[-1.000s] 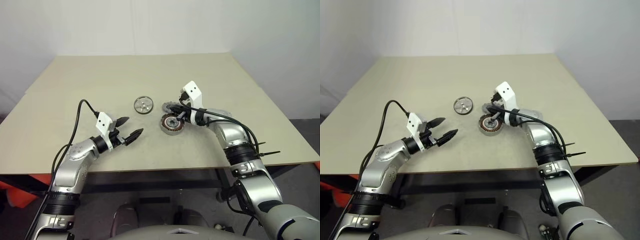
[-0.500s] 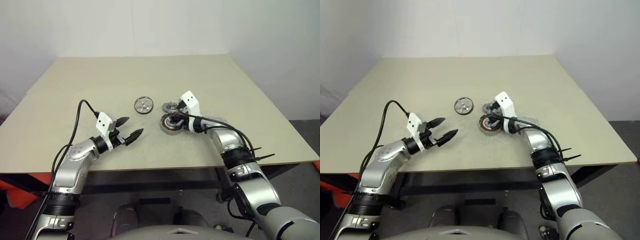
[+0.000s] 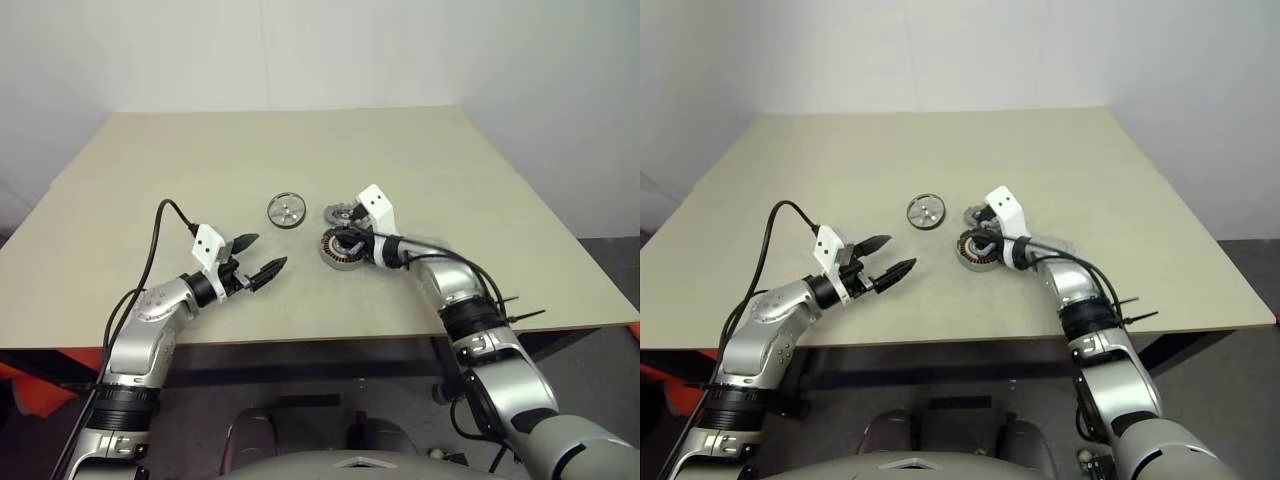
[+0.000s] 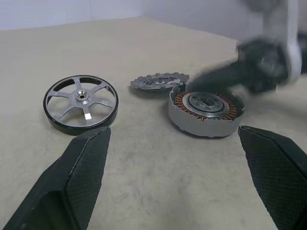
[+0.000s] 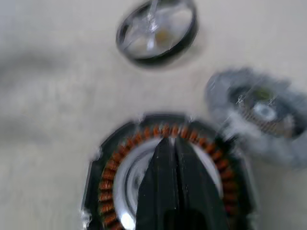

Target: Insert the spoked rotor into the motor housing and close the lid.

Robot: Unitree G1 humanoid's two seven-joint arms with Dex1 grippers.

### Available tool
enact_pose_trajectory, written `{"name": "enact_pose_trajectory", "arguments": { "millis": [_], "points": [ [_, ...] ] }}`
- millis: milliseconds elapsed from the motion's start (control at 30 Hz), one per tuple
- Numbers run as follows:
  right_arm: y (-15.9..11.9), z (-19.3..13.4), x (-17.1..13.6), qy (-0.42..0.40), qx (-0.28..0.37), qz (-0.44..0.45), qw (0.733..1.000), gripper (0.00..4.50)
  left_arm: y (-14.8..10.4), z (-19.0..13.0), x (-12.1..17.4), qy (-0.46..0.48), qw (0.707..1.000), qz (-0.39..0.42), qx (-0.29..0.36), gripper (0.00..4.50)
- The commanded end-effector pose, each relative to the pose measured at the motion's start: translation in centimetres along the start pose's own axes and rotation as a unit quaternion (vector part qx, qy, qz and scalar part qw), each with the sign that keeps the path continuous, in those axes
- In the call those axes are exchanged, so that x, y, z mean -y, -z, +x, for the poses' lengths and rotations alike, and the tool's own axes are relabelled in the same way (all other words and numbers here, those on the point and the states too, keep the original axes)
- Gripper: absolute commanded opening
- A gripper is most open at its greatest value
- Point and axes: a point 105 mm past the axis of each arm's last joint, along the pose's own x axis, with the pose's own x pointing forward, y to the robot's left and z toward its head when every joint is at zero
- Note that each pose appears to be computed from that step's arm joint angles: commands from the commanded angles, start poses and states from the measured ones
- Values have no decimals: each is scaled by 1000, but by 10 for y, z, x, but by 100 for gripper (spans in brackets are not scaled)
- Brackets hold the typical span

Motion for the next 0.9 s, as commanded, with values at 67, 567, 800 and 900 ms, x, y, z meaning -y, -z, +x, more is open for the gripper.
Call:
{"name": "enact_pose_trajectory", "arguments": {
  "millis": [67, 567, 800, 900],
  "points": [
    [11, 0, 11, 31, -20, 16, 999, 5, -17, -1, -1, -1, 999, 20, 25, 450],
    [-46, -15, 8, 13, 60, -15, 998, 5, -15, 1, -1, -2, 1000, 18, 23, 450],
    [33, 2, -8, 19, -51, 18, 998, 5, -16, 0, -1, -5, 1000, 19, 25, 450],
    [2, -1, 5, 33, -4, 21, 999, 5, -16, -1, -3, -7, 1000, 20, 24, 450]
  ]
}}
